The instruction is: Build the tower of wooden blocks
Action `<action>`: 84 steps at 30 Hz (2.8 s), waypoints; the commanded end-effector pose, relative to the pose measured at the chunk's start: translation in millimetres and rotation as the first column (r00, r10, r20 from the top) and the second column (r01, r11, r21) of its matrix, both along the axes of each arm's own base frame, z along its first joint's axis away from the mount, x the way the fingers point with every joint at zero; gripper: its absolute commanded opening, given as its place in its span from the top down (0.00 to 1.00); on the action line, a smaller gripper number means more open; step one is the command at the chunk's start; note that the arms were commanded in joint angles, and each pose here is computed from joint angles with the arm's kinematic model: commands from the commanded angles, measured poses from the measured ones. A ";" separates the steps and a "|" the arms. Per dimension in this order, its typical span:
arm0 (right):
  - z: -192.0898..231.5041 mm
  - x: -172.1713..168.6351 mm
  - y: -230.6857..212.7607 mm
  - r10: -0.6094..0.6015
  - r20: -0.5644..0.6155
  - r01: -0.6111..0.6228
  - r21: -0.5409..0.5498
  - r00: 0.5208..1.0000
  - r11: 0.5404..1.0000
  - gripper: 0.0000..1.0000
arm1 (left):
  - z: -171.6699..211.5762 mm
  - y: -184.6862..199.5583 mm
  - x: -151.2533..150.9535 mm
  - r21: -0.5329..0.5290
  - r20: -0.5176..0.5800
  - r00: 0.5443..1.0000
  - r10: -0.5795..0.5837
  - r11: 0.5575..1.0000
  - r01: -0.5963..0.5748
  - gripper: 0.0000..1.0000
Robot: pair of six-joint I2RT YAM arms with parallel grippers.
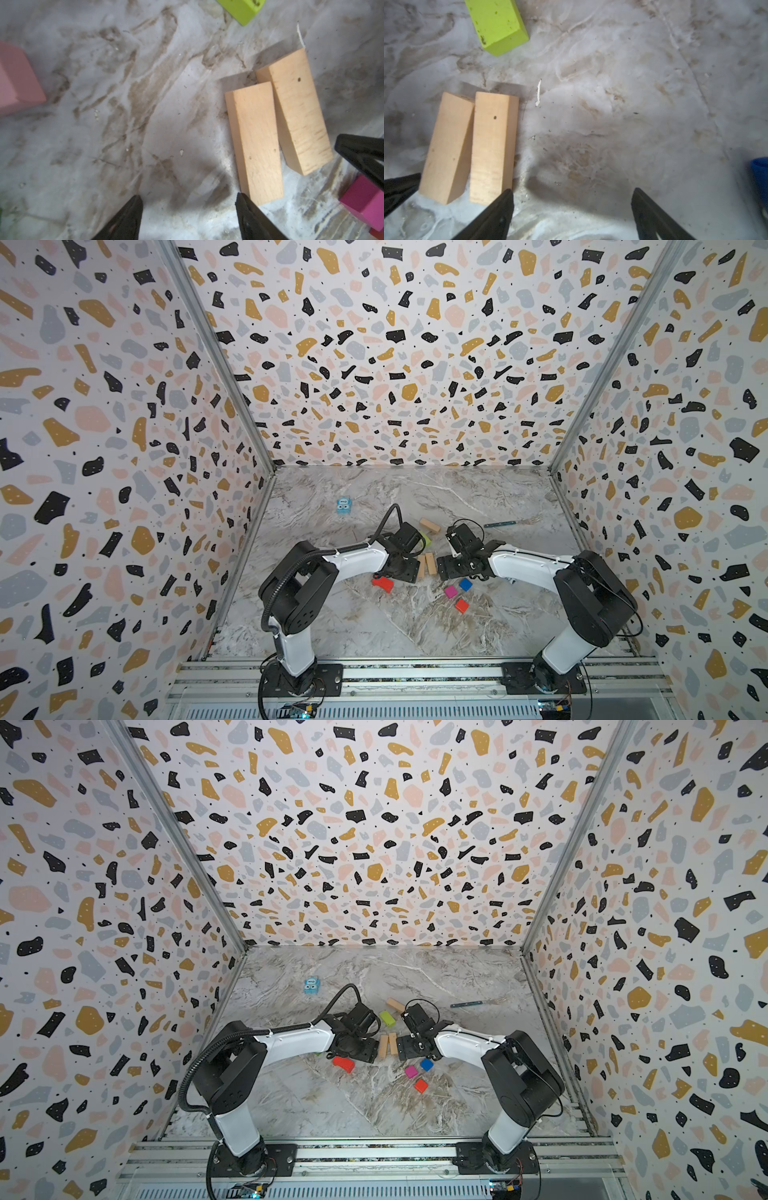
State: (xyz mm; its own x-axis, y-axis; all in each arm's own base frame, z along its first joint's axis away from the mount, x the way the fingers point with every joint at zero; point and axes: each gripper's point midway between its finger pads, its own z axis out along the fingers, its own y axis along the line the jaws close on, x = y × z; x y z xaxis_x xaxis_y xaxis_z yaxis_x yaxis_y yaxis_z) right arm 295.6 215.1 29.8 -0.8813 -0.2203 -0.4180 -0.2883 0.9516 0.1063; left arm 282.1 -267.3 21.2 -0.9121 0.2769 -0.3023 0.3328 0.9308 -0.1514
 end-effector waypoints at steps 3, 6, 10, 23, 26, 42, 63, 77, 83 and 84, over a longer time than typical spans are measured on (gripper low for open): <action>3.3 4.3 3.5 -0.006 0.005 0.006 -0.008 1.000 1.000 0.10 | -14.4 -3.9 -13.3 0.003 -0.066 0.998 -0.008 1.000 0.008 0.28; 3.0 4.8 3.8 -0.006 0.007 0.006 -0.009 1.000 1.000 0.10 | -14.1 -6.4 -13.0 -0.002 -0.066 0.998 -0.009 1.000 0.009 0.28; 1.8 3.5 5.7 0.002 0.004 -0.002 -0.008 1.000 1.000 0.10 | -15.3 -9.6 -13.1 -0.007 -0.070 0.997 -0.012 1.000 0.012 0.28; -1.2 1.3 7.7 0.013 -0.002 -0.013 -0.015 1.000 1.000 0.10 | -18.9 -13.4 -8.2 -0.004 -0.068 0.998 -0.014 1.000 0.014 0.28; -1.9 0.6 7.2 0.012 -0.004 -0.012 -0.015 1.000 1.000 0.10 | -19.3 -13.1 -7.7 0.000 -0.066 0.998 -0.013 1.000 0.013 0.28; 3.1 1.9 7.8 0.020 0.006 -0.020 -0.021 1.000 1.000 0.10 | -16.0 -5.3 3.7 0.039 -0.033 0.999 0.002 0.999 -0.001 0.27; 7.1 4.7 10.4 0.023 0.008 -0.023 -0.017 1.000 1.000 0.10 | -8.8 -0.5 13.8 0.053 -0.020 1.000 -0.007 0.999 0.008 0.28; 68.1 20.6 14.2 0.088 0.128 -0.085 -0.025 0.988 0.996 0.11 | 60.6 19.1 27.7 0.039 0.100 0.994 -0.044 0.998 0.041 0.21; 91.8 42.6 24.1 0.175 0.201 -0.160 -0.086 0.964 0.983 0.13 | 92.9 41.1 36.0 -0.001 0.177 0.984 -0.032 0.999 0.033 0.06; 95.6 48.4 26.7 0.185 0.215 -0.167 -0.097 0.959 0.981 0.13 | 95.9 45.1 36.8 -0.010 0.187 0.982 -0.030 0.999 0.032 0.01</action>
State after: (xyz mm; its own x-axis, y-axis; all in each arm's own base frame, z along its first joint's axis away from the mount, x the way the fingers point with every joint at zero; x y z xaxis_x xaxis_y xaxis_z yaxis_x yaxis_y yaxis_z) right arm 335.1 242.0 111.6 -0.7572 -0.3332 -0.5618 -0.4177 0.9083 0.0242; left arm 317.3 -233.9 104.7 -0.8516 0.2816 -0.4422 0.3631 0.9252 -0.1101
